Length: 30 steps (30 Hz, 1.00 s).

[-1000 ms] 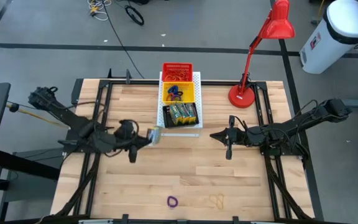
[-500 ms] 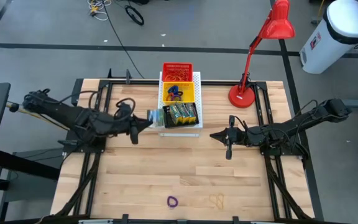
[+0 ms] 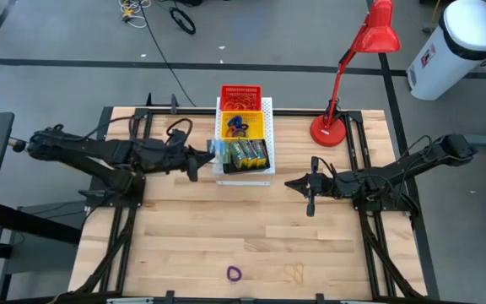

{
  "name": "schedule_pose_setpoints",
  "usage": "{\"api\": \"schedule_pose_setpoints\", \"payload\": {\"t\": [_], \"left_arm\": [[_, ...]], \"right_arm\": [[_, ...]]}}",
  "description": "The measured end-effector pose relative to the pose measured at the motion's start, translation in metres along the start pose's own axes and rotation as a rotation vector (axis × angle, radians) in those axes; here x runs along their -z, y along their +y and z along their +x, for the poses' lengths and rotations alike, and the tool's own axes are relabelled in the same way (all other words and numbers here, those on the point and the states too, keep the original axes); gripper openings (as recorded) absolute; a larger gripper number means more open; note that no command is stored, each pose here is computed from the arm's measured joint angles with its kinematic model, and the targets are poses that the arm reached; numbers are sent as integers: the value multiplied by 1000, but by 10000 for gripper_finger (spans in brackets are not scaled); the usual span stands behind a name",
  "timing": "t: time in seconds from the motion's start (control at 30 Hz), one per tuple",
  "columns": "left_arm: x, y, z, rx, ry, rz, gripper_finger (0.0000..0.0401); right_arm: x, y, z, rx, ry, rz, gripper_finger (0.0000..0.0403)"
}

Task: Pick & Place Office Desk Supplies
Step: Put the yellow crayon box into the black bin on the shelf

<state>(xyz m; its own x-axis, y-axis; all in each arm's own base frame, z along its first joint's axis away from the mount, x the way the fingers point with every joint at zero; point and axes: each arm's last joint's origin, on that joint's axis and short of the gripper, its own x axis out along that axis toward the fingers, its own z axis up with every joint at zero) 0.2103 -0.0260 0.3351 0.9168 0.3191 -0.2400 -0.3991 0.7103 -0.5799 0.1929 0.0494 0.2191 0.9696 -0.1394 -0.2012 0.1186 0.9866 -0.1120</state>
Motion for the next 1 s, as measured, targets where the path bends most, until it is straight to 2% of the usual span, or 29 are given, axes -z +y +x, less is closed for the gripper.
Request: {"api": "schedule_pose_setpoints", "payload": {"t": [0.37, 0.53, 1.0], "left_arm": [[3, 3, 21, 6, 36, -29, 13], [2, 0, 23, 31, 24, -39, 13], [5, 0, 30, 1, 0, -31, 34]], "right_arm": [[0, 0, 0, 0, 1, -1, 11], [0, 0, 0, 0, 2, -1, 11], [0, 0, 0, 0, 0, -1, 11]]}}
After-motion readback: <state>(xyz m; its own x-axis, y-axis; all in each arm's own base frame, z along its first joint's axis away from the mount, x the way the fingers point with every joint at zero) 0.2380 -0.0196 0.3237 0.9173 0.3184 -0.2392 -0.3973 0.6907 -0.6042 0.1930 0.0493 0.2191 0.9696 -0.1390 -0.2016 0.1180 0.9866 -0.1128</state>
